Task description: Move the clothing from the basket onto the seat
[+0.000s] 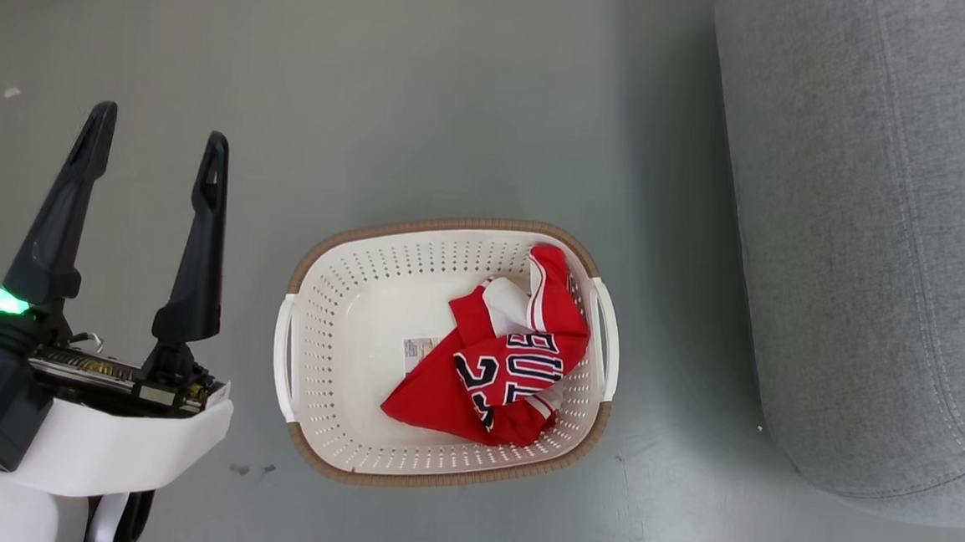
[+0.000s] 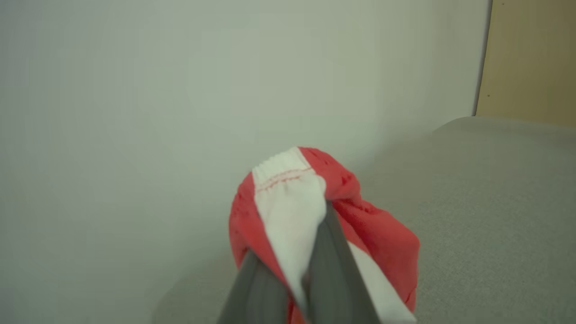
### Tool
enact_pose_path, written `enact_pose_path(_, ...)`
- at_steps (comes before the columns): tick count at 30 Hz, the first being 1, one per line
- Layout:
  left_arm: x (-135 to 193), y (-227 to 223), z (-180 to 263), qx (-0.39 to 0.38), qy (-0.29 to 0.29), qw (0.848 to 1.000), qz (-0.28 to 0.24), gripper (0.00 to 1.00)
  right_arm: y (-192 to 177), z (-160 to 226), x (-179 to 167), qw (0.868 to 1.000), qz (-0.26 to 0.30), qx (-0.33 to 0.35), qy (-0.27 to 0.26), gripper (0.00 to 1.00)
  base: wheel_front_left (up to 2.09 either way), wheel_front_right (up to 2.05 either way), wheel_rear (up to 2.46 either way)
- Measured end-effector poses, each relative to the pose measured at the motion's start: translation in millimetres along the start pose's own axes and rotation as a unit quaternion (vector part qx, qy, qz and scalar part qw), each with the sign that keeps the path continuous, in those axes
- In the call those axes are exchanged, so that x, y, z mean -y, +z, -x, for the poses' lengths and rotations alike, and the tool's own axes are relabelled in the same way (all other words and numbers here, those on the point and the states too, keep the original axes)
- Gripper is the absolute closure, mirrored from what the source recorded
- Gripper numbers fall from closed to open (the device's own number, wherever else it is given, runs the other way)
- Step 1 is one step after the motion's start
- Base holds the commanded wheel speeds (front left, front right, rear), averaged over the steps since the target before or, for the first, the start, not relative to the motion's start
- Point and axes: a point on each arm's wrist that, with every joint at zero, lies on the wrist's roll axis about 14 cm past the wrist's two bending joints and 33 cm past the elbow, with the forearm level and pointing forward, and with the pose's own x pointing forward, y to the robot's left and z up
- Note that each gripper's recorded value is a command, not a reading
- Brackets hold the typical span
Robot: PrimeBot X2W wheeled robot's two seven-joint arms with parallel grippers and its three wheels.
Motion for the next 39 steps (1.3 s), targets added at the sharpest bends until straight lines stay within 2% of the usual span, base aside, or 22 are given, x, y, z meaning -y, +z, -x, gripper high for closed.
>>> enact_pose_path(8,-2,-11,-9,-0.004,-0.003,1.000,0.001,0.00,-72,12,-6,0.997,0.034,-0.074,0.010,1.00,0.00,0.00,0.00)
enact_pose_path(16,0,-22,-15,-0.009,-0.007,1.000,0.007,0.00,-104,20,0,0.993,0.056,-0.107,0.010,1.00,0.00,0.00,0.00)
enact_pose_path(23,3,-27,-21,-0.007,-0.009,1.000,0.013,0.00,-145,45,15,0.983,0.078,-0.164,0.006,1.00,0.00,0.00,0.00)
enact_pose_path(29,6,-28,-21,-0.005,-0.010,1.000,0.016,0.00,-154,53,18,0.980,0.083,-0.183,0.008,1.00,0.00,0.00,0.00)
enact_pose_path(30,6,-27,-21,-0.005,-0.010,1.000,0.017,0.00,-154,54,17,0.979,0.083,-0.185,0.009,0.97,0.00,0.00,0.00)
enact_pose_path(32,7,-27,-22,-0.003,-0.010,1.000,0.019,0.00,-156,56,14,0.977,0.089,-0.193,0.016,0.57,0.00,0.00,0.00)
enact_pose_path(33,8,-26,-22,-0.001,-0.010,1.000,0.020,0.00,-157,56,12,0.976,0.094,-0.195,0.021,0.18,0.00,0.00,0.00)
enact_pose_path(34,9,-26,-22,0.000,-0.011,1.000,0.021,0.00,-157,57,9,0.975,0.099,-0.198,0.026,0.01,0.00,0.00,0.00)
enact_pose_path(39,16,-24,-23,0.004,-0.011,0.999,0.034,0.00,-158,61,1,0.970,0.112,-0.213,0.044,0.00,0.00,0.00,0.00)
